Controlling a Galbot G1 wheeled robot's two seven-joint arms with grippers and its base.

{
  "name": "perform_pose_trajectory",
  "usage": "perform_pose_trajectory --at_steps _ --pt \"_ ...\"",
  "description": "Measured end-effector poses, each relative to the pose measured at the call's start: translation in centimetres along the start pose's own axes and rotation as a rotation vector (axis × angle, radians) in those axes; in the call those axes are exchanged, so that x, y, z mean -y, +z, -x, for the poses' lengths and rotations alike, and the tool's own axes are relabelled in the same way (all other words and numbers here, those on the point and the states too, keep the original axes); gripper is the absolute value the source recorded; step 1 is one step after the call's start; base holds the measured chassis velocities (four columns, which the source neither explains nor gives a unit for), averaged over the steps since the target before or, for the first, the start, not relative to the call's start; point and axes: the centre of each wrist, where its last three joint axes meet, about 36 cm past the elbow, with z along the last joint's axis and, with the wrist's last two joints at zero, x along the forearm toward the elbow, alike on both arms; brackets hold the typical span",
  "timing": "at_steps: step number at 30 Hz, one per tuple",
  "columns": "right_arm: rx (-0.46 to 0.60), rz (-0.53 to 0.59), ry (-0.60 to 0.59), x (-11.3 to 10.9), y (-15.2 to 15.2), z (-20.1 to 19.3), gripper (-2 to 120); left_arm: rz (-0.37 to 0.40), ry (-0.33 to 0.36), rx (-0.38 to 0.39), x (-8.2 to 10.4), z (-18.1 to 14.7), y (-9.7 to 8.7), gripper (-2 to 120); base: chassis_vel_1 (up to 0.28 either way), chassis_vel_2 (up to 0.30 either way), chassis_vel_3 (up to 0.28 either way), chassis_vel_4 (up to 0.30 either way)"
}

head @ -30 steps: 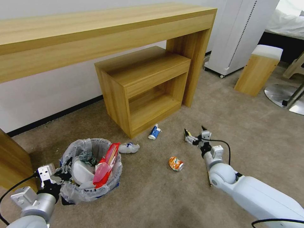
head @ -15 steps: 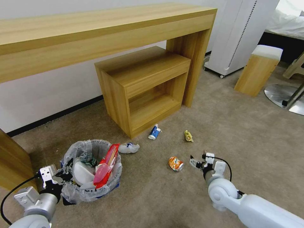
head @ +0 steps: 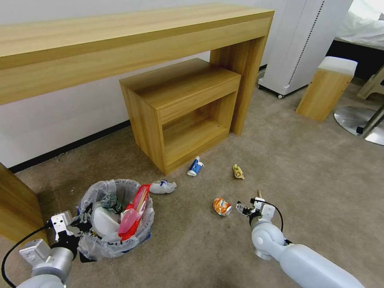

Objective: Pick up the trash bin and place the garbage on the floor into it.

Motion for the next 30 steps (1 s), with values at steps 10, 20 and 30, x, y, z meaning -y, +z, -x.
perform_pose_trajectory --at_steps 10,20,30 --pt "-0.031 0.004 -0.014 -2.5 2.0 2.2 100 -0.002 0.0 0.001 0.1 -0.2 0.0 3 0.0 0.0 0.0 0.0" --pt "-0.044 -0.016 -0.016 -4.6 5.4 4.3 100 -0.001 0.002 0.006 0.0 -0.4 -0.1 3 0.0 0.0 0.0 0.0" --pt "0.006 -0.06 0.004 -3.7 5.8 5.0 74 -0.004 0.006 0.011 0.2 -0.3 0.0 3 0.0 0.0 0.0 0.0"
